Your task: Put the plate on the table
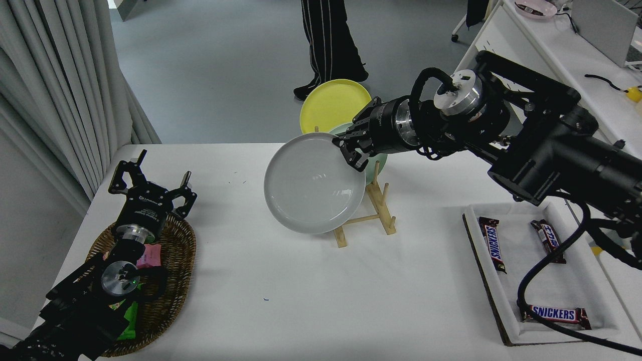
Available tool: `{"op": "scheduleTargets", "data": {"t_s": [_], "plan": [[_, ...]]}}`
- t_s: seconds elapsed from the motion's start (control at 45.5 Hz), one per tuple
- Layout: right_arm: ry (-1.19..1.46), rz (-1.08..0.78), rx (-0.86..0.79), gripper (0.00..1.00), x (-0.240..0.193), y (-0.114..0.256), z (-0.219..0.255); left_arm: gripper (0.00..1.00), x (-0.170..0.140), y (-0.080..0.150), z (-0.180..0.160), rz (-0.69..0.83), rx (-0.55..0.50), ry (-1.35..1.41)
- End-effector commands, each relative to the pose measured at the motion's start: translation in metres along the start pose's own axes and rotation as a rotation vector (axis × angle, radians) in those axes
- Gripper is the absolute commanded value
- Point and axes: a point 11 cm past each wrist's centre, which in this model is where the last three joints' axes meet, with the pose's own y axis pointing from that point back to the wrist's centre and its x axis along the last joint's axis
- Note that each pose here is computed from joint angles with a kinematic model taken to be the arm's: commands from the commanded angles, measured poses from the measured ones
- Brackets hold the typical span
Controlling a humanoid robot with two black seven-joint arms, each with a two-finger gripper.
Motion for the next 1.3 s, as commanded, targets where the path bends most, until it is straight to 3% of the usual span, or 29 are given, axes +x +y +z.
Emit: {"op": "scheduleTargets", "data": {"t_s": [0.0, 0.571, 1.275], "plan": [[0.008, 0.066, -0.104, 0.0, 0.028, -0.027, 0.046, 1.0, 0.0, 0.0, 0.0, 0.0, -0.001, 0.0], [-0.27, 0.118, -0.252, 0.0, 0.09, -0.086, 0.089, 1.0, 0.0, 0.0, 0.0, 0.0, -0.001, 0.0], [-0.383, 0.192, -0.319, 0.0, 0.128, -0.099, 0.098, 1.0, 0.0, 0.0, 0.0, 0.0, -0.001, 0.0]]}}
